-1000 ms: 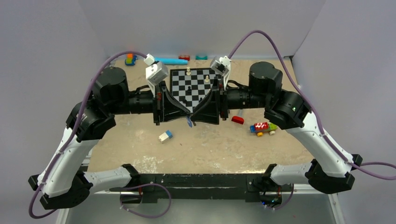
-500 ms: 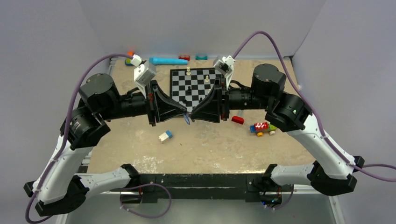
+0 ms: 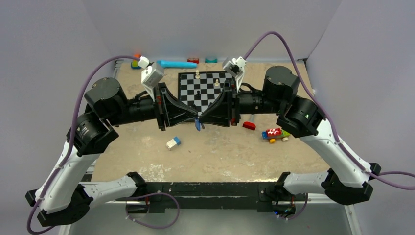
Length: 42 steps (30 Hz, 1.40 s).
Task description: Remove the keys from the keyring
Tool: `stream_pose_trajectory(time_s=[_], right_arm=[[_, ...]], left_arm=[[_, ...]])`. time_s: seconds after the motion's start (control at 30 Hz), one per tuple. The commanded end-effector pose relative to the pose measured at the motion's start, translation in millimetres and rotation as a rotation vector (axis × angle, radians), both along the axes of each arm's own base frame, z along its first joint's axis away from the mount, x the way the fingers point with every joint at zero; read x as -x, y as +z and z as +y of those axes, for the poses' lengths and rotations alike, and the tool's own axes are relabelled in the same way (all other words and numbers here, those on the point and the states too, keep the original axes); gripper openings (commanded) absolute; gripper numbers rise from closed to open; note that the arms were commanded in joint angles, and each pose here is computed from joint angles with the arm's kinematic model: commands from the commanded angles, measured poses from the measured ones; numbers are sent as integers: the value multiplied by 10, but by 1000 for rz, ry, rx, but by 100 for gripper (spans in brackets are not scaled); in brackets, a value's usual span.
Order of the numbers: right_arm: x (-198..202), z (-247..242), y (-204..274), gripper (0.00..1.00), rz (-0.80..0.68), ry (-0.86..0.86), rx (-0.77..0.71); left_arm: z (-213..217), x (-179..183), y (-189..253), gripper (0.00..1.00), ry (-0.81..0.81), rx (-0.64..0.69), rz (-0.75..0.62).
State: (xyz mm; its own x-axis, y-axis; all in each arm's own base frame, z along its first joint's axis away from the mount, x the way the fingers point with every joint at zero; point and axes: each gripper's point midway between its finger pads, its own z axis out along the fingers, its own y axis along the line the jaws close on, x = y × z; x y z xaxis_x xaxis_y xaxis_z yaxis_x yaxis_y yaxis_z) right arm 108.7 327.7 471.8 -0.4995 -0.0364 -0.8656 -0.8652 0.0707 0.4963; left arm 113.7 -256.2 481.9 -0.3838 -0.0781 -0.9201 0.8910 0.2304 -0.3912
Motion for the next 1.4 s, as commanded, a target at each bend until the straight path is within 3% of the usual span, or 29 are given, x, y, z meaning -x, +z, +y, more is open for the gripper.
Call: stream_pose_trajectory(time_s=[0.0,0.13,0.43,1.37], right_arm=[[24,25,144,23,-23,23,-56],[12,32,159,20,-23,18,-61],[23,56,167,0,-17,29,-77],[-82,123,383,0,18,-55,-277]], left_arm=[[-7,-29,100,0,14,48,-17],[4,-10,134,0,13,64,-20],[31,-29,192,0,46,126,-9],[162,-357,383,0,247,493,71]])
